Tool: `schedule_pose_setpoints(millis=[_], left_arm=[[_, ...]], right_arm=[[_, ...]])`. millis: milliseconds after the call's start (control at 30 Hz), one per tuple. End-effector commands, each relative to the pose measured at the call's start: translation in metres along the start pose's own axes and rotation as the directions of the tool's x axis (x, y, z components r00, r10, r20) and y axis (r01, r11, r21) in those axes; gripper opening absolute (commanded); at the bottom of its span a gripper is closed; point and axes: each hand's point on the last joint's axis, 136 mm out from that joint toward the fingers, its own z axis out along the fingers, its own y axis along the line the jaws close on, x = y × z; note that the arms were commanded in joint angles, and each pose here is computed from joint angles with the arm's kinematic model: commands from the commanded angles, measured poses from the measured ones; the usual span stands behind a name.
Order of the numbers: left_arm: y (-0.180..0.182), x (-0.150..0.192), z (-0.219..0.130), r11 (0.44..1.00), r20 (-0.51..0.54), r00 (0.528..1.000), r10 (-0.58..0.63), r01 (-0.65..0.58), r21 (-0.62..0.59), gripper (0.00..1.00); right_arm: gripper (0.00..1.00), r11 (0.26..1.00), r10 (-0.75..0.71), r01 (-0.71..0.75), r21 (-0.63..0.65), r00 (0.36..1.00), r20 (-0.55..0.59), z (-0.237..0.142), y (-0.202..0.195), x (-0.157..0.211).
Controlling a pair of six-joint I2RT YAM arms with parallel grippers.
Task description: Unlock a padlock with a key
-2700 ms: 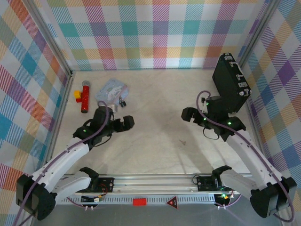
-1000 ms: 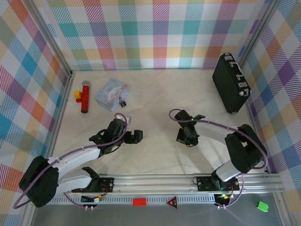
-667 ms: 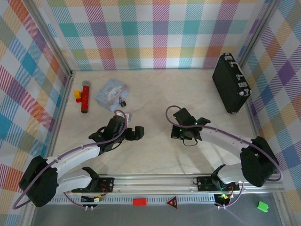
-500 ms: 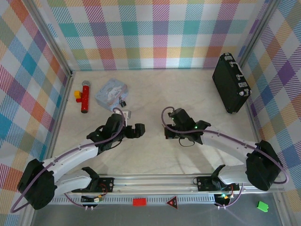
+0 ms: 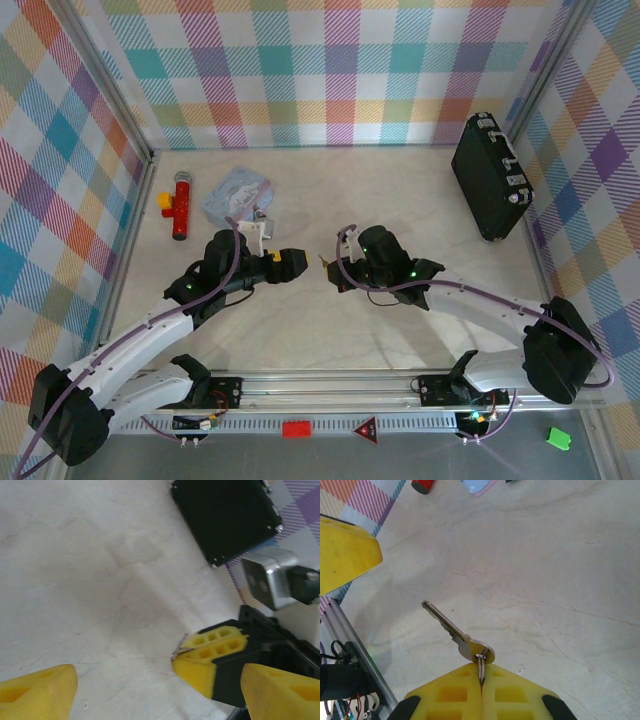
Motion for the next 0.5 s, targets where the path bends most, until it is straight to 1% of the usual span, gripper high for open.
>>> schedule_pose_setpoints(millis=[0,233,467], left_arm=[[-0.019,-0.004,-0.003,0.996,-0.021,0.999,0.026,-0.024,0.085,0.79],[-0.021,-0.002,0.002,0.995,-0.049,0.998,0.033,-0.028,0.091,0.67],[-0.02,0.001,0.009,0.995,-0.071,0.997,0.029,-0.021,0.099,0.56]], right_arm=[[0.0,0.995,-0.034,0.036,-0.089,0.999,0.027,0.001,0.023,-0.015],[0.0,0.985,-0.038,0.042,-0.169,0.999,0.025,0.003,0.04,-0.019],[0.0,0.978,-0.052,0.055,-0.199,0.998,0.022,0.005,0.051,-0.02]])
